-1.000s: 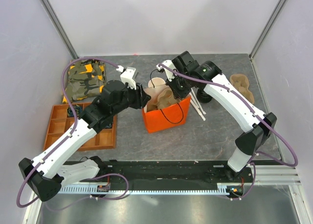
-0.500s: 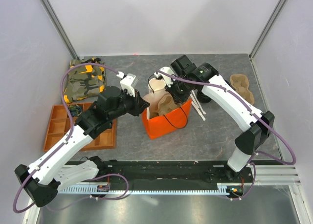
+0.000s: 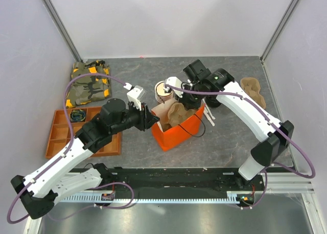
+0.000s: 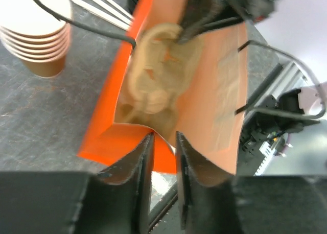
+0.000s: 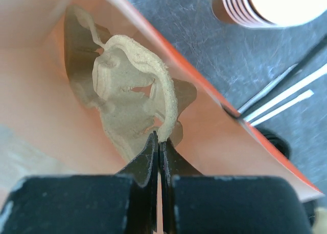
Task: Pack the takeout coffee
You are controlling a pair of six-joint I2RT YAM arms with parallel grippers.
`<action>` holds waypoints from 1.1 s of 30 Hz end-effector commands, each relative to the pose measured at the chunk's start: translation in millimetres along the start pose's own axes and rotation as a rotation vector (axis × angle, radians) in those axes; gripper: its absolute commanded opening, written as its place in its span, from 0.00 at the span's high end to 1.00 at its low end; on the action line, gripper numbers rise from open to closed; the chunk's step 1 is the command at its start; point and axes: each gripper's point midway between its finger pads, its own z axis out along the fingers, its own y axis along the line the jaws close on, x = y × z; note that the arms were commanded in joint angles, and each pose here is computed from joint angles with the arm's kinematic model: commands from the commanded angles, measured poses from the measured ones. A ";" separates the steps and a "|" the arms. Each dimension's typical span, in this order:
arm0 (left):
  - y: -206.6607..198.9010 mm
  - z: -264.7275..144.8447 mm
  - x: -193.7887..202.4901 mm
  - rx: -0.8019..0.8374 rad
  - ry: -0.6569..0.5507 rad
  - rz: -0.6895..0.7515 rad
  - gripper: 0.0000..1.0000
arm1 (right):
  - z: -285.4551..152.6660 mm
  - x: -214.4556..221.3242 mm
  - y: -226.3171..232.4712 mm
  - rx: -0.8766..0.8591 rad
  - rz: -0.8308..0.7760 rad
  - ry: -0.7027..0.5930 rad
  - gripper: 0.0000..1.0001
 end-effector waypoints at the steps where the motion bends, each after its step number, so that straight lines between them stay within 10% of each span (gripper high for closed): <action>1: 20.7 -16.2 -27.3 -0.128 -0.141 -0.018 0.61 | -20.1 -10.8 13.5 -0.044 -0.228 -0.112 1.00; 23: 1.1 16.6 -30.7 0.031 -0.093 0.130 0.57 | -29.2 -2.8 38.1 -0.134 -0.579 -0.179 1.00; 33: -10.5 19.3 -11.5 0.123 0.000 0.169 0.92 | -24.0 -7.0 25.5 -0.092 -0.586 -0.168 1.00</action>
